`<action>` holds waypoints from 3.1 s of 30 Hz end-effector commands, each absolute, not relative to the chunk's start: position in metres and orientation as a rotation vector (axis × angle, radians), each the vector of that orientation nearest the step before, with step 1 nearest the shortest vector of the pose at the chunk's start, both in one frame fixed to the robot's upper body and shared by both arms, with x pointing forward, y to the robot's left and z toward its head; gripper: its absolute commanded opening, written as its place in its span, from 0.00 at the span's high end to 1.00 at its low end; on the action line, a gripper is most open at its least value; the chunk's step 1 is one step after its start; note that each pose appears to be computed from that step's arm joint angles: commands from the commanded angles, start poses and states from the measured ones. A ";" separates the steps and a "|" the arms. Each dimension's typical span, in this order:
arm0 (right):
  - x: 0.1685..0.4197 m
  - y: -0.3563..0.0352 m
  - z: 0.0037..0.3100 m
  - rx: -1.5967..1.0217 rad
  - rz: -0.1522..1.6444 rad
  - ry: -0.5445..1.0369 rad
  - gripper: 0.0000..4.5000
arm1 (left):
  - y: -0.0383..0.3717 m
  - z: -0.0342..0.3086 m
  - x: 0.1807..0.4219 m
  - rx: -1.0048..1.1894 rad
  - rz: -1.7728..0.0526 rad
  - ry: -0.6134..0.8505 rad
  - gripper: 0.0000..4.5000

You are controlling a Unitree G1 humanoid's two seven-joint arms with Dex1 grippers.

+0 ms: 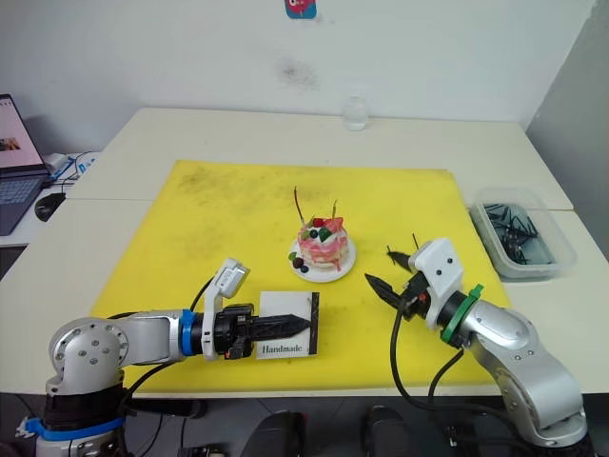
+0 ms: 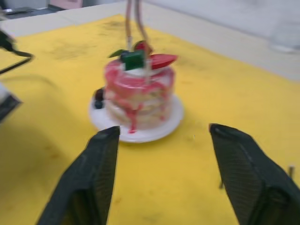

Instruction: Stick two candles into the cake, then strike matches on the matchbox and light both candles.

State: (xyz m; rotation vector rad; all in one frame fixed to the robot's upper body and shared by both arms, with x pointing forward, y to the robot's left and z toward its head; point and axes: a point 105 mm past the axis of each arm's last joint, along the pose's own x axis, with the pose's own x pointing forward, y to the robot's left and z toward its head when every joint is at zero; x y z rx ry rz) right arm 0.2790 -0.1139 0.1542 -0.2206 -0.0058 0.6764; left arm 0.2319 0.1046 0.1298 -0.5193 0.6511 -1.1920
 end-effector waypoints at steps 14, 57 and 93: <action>0.341 -0.117 0.118 -0.172 0.391 0.004 0.32 | 0.106 0.124 0.237 -0.414 -1.162 0.585 1.00; 0.235 -0.106 0.108 -0.232 0.727 0.142 0.99 | 0.098 0.121 0.239 -0.389 -1.199 0.614 1.00; 0.249 -0.110 0.067 -0.217 0.701 0.165 0.67 | 0.102 0.122 0.240 -0.365 -1.174 0.619 1.00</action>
